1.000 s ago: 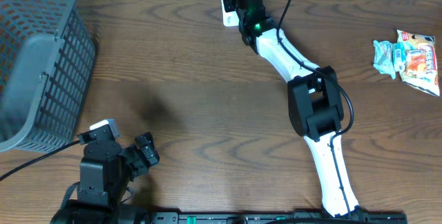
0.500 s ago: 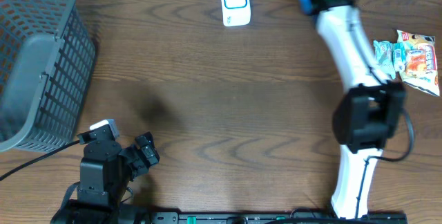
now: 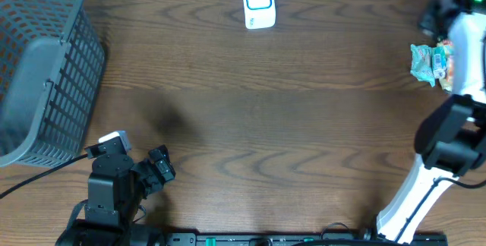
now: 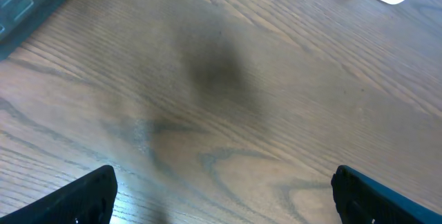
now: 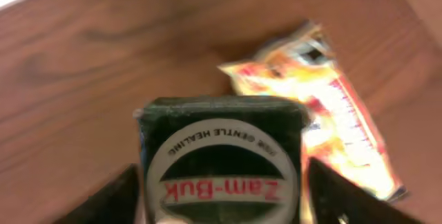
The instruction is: Scan the item barcode
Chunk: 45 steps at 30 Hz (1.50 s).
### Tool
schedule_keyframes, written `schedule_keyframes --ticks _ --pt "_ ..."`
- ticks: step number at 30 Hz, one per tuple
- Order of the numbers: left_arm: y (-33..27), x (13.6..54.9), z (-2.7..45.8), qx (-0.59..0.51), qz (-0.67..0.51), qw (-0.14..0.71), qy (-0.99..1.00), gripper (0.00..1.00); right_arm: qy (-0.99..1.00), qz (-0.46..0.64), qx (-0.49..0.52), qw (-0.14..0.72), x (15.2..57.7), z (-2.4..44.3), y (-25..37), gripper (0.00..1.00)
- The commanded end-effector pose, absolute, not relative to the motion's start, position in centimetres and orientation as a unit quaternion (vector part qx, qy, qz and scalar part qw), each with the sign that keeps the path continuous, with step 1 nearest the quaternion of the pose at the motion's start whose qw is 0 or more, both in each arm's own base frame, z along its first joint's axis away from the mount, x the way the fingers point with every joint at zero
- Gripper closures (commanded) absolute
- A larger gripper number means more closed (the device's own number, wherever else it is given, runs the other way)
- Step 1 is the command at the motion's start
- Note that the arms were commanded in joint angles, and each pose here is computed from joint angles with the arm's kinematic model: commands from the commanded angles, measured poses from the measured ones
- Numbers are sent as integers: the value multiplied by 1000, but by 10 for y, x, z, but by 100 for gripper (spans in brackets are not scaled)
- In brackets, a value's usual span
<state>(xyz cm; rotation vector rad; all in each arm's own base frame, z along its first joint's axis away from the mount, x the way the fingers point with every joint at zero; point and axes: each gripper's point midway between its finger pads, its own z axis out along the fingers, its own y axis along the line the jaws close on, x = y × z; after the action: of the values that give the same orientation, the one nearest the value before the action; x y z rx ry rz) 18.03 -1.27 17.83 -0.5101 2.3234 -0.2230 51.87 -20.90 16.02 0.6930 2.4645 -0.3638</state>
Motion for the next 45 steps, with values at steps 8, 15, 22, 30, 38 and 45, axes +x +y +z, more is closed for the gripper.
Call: schedule_keyframes --ticks 8,15,22,30,38,45 --pt "-12 180 180 -199 -86 370 903 2 906 -148 305 254 490 161 -249 3" --pt "-12 180 180 -199 -86 370 903 2 923 -97 285 241 481 175 -217 1" --pt "-12 180 180 -199 -86 370 903 2 922 88 221 305 471 258 -133 1" --pt "-12 180 180 -199 -86 370 903 2 917 127 113 360 410 349 -62 1" --pt "-12 180 180 -199 -86 370 903 2 914 134 41 381 340 366 -5 1" --pt "-12 180 180 -199 -86 370 903 2 916 147 11 374 281 323 25 1"
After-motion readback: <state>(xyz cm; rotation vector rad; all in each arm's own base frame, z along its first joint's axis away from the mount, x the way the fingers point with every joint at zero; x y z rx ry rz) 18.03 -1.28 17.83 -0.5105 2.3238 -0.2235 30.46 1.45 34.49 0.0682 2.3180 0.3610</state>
